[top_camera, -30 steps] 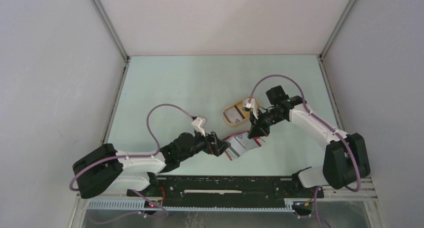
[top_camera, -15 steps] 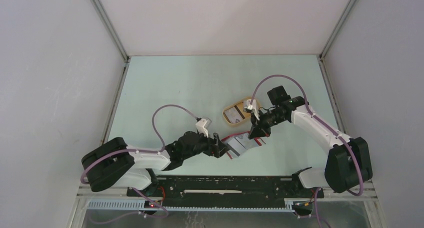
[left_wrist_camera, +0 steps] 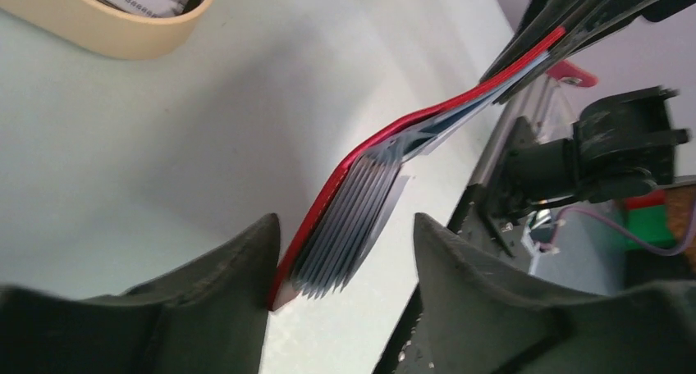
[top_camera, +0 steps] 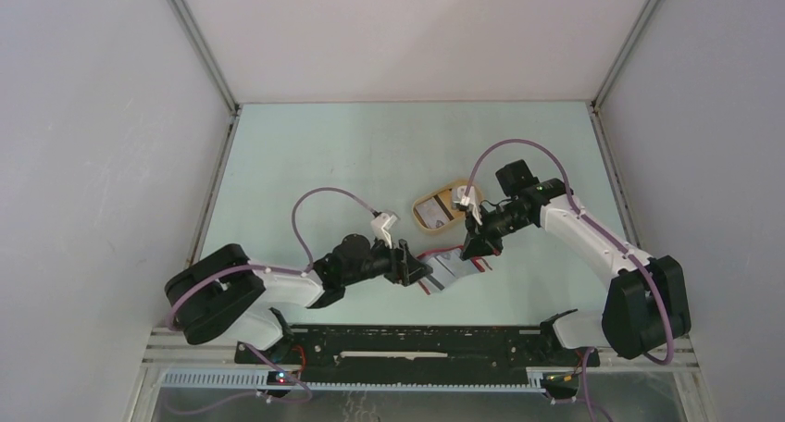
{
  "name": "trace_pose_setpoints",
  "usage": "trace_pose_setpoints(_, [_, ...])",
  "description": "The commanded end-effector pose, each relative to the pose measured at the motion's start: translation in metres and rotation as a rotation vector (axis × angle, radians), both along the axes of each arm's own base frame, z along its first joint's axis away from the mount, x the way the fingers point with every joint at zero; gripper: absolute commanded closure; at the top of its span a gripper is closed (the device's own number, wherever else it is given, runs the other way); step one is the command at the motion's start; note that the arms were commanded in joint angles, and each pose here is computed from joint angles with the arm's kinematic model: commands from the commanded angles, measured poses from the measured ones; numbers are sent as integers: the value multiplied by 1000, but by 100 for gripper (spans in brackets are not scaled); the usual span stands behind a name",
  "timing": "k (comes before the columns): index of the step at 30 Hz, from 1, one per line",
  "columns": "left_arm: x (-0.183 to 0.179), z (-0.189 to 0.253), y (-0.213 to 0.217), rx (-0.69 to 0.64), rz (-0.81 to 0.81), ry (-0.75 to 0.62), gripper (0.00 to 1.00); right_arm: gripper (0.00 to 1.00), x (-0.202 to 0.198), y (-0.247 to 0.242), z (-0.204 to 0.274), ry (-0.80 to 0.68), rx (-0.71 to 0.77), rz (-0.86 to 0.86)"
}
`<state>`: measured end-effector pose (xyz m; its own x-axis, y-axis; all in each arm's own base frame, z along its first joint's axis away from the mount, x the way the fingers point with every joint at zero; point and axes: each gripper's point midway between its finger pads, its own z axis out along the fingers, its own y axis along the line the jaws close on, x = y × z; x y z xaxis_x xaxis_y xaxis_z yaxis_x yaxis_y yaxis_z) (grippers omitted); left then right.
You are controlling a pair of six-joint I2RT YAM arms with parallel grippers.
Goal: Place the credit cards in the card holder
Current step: Close the card holder at the center of the board.
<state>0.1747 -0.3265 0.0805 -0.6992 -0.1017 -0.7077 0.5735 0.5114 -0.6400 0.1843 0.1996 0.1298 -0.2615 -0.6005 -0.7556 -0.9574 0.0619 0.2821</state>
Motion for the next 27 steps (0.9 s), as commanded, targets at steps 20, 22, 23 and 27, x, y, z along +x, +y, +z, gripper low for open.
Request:
trace_pose_setpoints(20, [-20, 24, -16, -205, -35, 239, 71, 100, 8, 24, -13, 236, -98, -169])
trace_pose_setpoints(22, [-21, 23, -15, -209, -29, 254, 68, 100, 8, 27, -18, 259, -120, -182])
trace_pose_setpoints(23, [-21, 24, -14, -211, -22, 258, 67, 100, 9, 28, -21, 269, -133, -189])
trace_pose_setpoints(27, [-23, 25, -10, -213, -2, 276, 63, 100, 9, 30, -34, 314, -176, -209])
